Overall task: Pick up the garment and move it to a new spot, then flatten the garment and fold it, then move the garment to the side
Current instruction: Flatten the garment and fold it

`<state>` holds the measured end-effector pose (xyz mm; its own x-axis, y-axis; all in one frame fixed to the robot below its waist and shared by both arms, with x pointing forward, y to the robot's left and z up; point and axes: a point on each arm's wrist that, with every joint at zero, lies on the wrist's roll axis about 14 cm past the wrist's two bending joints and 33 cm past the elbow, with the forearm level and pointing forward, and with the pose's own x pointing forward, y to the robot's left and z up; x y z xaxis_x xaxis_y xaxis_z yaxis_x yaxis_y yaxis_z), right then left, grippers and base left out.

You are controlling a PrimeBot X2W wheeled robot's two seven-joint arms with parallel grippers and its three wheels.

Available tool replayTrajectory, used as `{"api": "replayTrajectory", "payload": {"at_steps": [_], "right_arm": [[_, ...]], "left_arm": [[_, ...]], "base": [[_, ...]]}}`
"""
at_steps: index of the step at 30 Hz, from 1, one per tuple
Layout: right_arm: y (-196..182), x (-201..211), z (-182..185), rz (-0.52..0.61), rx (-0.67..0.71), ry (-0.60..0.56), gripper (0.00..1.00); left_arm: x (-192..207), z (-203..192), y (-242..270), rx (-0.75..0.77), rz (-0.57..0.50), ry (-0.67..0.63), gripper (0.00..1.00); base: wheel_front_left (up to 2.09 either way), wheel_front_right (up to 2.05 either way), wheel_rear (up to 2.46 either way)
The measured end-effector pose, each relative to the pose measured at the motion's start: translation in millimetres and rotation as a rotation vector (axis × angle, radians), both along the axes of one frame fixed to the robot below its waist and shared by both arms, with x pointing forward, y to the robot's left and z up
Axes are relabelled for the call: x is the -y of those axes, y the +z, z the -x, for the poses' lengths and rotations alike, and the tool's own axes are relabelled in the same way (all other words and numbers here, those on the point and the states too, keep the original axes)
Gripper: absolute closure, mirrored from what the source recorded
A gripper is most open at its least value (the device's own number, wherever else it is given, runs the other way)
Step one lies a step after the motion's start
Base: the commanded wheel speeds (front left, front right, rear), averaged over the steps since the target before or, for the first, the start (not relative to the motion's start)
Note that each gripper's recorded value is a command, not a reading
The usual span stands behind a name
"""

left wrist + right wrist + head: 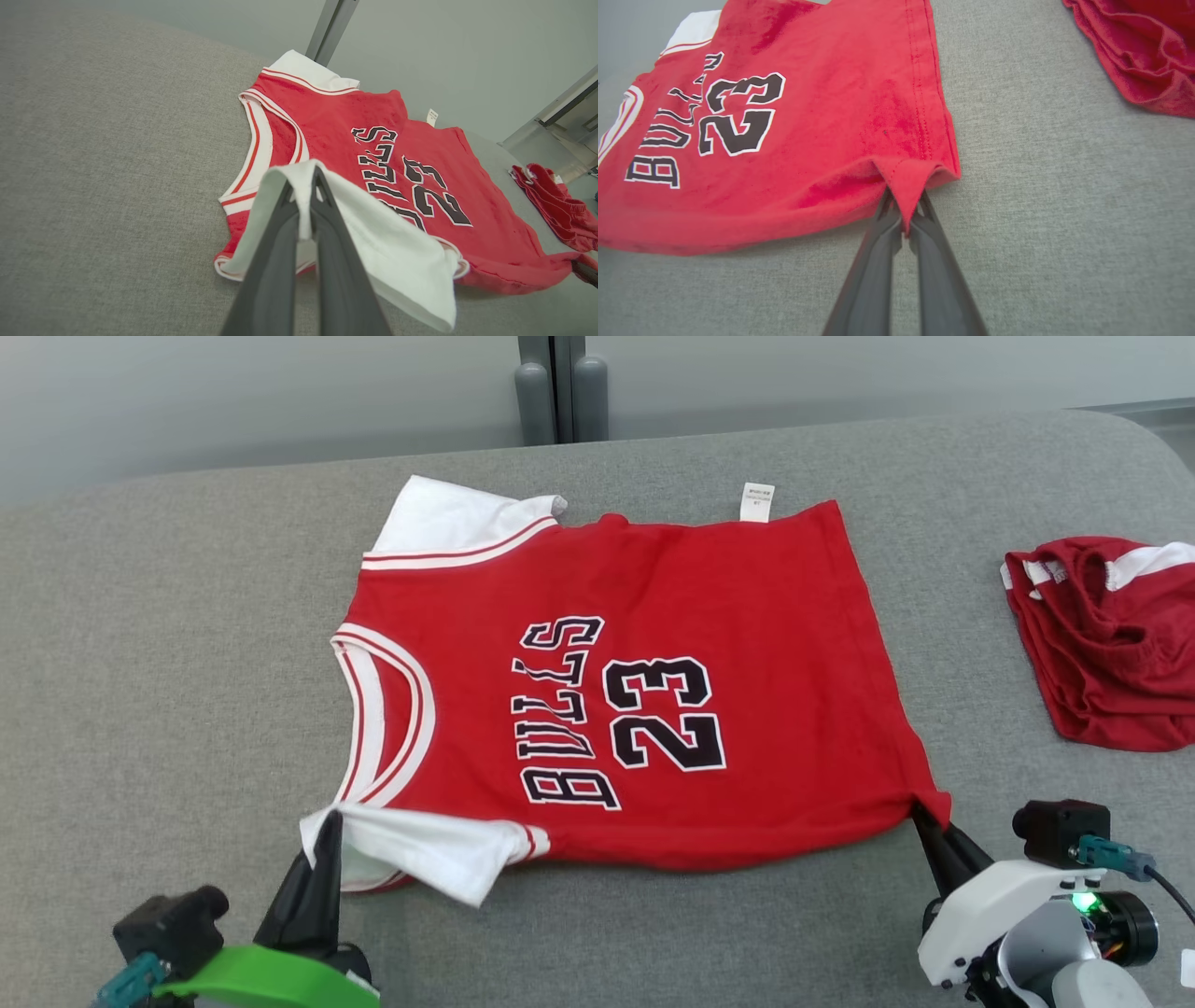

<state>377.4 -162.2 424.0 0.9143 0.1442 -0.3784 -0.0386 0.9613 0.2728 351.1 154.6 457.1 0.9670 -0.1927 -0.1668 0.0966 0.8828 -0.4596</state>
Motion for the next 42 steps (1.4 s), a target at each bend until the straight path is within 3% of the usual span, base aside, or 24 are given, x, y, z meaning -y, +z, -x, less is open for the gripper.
{"api": "replayTrajectory", "payload": {"at_steps": [7,19,20,21,22,23,24,25,26,27,36,42], "right_arm": [[9.3,-1.0,-27.9,-0.004,0.044,-0.002,1.00],[7.6,7.5,-63.0,0.010,0.076,-0.035,1.00],[8.1,9.3,-64.7,0.013,0.082,-0.041,0.92],[9.4,10.2,-66.2,0.015,0.092,-0.045,0.57],[12.5,10.8,-68.1,0.014,0.111,-0.050,0.00],[15.0,11.2,-69.7,0.013,0.126,-0.055,0.00],[17.0,11.4,-70.9,0.012,0.138,-0.057,0.00],[19.9,11.6,-71.9,0.012,0.155,-0.060,0.00],[22.2,12.0,-72.4,0.015,0.171,-0.063,0.00],[23.1,12.3,-72.3,0.024,0.179,-0.063,0.00],[39.3,16.7,-63.7,0.068,0.263,-0.071,0.00],[47.1,20.4,-48.1,0.098,0.295,-0.074,0.00]], "left_arm": [[12.7,-45.5,15.8,0.085,-0.018,-0.045,1.00],[18.5,-86.9,-10.7,0.042,-0.056,-0.064,1.00],[17.6,-87.2,-13.1,0.035,-0.059,-0.061,1.00],[16.4,-87.2,-15.2,0.029,-0.062,-0.057,1.00],[15.1,-87.5,-15.5,0.030,-0.063,-0.052,1.00],[13.8,-88.1,-15.8,0.030,-0.065,-0.047,1.00],[12.2,-88.4,-15.8,0.031,-0.065,-0.040,0.87],[10.6,-88.3,-15.4,0.034,-0.064,-0.031,0.58],[10.0,-88.3,-14.2,0.042,-0.061,-0.025,0.07],[9.4,-88.9,-11.6,0.054,-0.057,-0.017,0.00],[13.6,-84.8,12.3,0.140,-0.035,-0.014,0.00],[5.5,-59.4,-0.2,0.078,-0.045,-0.009,0.00]], "base": [[0.00,0.00,0.00],[0.00,0.00,0.00],[0.00,0.00,0.00],[0.00,0.00,0.00],[0.00,0.00,0.00],[0.00,0.00,0.00],[0.00,0.00,0.00],[0.00,0.00,0.00],[0.00,0.00,0.00],[0.00,0.00,0.00],[0.00,0.00,0.00],[0.00,0.00,0.00]]}}
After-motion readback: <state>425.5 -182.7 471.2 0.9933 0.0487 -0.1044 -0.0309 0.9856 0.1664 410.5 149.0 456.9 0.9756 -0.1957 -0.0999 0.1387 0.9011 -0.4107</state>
